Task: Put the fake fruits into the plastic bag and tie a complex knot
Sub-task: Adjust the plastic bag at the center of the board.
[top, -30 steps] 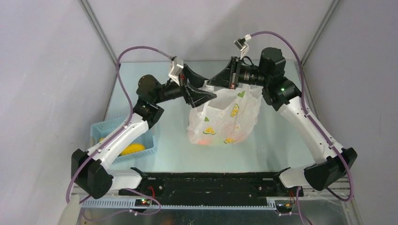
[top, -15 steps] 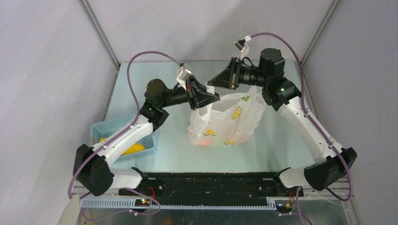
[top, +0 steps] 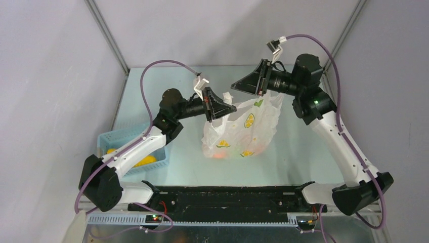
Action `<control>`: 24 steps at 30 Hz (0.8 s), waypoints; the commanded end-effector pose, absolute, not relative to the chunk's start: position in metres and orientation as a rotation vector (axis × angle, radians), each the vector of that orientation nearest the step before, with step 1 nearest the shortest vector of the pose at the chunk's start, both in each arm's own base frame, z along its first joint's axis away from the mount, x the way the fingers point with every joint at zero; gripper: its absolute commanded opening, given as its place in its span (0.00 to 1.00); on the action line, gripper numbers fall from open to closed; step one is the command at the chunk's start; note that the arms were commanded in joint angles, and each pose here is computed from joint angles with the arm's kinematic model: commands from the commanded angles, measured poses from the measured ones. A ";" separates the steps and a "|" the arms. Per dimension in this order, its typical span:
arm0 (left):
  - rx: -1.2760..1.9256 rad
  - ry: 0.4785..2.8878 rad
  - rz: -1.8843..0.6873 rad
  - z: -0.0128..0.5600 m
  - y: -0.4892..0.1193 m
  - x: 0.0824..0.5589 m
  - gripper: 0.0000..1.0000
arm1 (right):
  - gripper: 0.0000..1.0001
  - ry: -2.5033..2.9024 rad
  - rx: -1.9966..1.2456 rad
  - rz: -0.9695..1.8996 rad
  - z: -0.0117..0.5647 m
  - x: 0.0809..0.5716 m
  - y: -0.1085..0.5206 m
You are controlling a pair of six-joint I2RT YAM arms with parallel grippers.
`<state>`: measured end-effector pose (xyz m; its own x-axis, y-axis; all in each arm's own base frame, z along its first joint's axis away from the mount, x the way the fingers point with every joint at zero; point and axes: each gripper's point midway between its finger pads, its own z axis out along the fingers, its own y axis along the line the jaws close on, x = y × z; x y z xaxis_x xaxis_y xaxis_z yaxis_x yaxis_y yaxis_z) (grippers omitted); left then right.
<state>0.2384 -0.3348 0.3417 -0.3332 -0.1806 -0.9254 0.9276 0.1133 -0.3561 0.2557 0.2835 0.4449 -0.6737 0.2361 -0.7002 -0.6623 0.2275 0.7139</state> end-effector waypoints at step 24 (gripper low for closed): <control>1.081 1.463 -1.408 0.329 -0.328 0.181 0.00 | 0.77 1.231 -1.274 0.904 0.396 0.192 0.282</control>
<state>0.1948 -0.3298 0.3063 -0.3706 0.0443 -0.9277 0.9279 0.0608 -0.3678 0.2006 0.2799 0.4001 0.0415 -0.1143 -0.9926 -0.9786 0.1955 -0.0634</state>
